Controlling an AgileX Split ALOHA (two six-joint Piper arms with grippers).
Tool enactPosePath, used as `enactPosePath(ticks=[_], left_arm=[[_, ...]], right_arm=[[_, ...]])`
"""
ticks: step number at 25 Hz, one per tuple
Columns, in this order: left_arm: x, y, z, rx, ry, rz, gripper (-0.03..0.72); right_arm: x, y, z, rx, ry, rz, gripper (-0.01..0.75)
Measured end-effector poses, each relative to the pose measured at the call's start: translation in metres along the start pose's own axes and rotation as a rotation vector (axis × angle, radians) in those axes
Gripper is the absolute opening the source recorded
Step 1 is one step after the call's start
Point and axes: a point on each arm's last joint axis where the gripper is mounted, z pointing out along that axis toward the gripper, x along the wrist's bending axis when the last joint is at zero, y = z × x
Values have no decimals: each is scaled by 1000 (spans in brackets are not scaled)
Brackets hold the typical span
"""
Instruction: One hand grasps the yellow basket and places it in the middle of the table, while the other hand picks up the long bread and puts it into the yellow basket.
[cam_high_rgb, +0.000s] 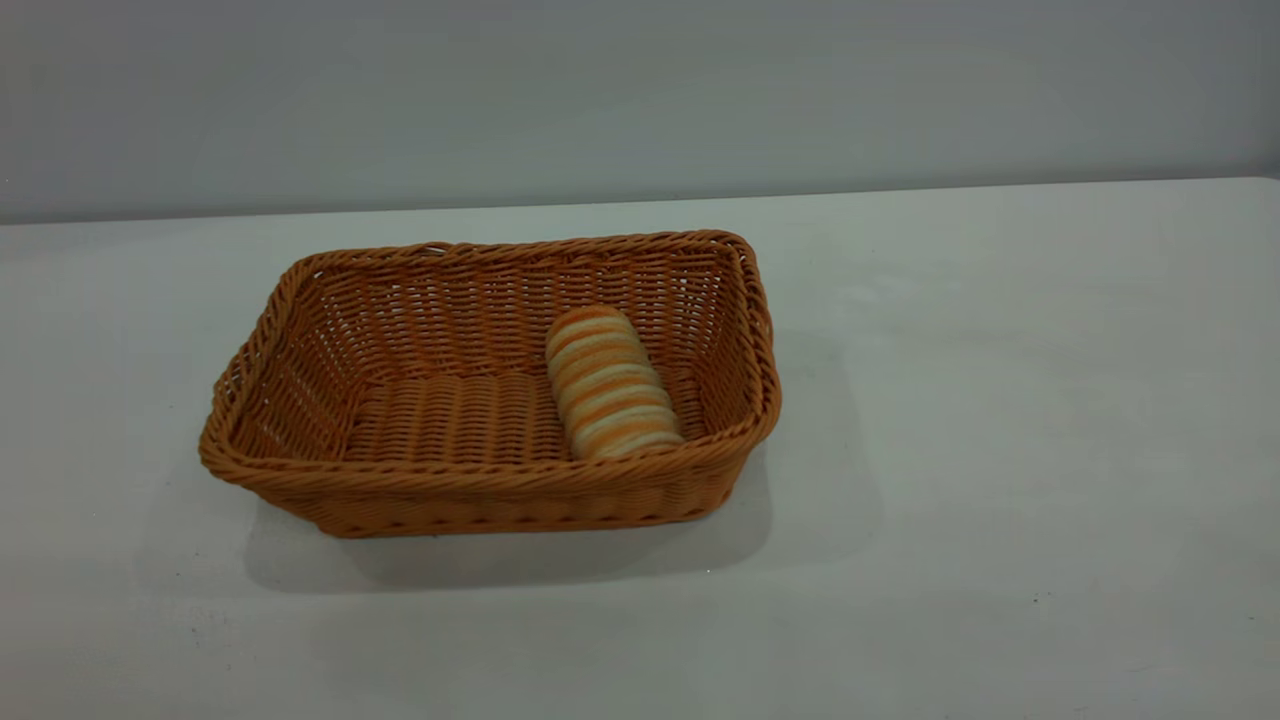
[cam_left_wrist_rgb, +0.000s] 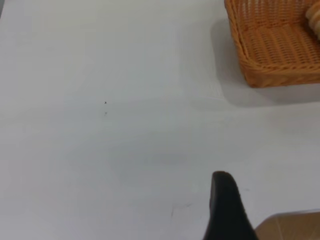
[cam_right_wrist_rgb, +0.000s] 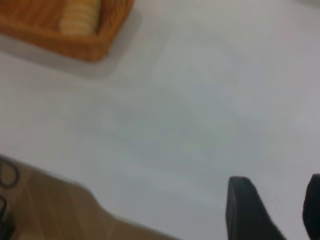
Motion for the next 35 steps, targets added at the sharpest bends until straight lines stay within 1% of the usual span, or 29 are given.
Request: enactPosePath(ticks=[1,8,19,22,24,28,35], left_arm=[[0,0,0,0,0,3,509],[0,-1,0,16,0,5,509],[0,-3,2,24,-1,5,509],[0,-3,2,25,1,4,509],[-1,-3,2,26,18,-9,509],[-2,-3,1,28,70,-51,509],[-2,-3,1,28,79,-58,509]], right_arm=[[-1,-3,5,17,-4,3,322],[-6,-5,8,21,-54,-13,322],[-6,-5,8,24,-56,-13,322],[-5,-7,6,4,-61,-18,322],[-4,-9,3,-16,-68,-22,322],[-4,-9,3,-19,-69,-23,322],[-4,-9,3,-21,-69,-23,322]])
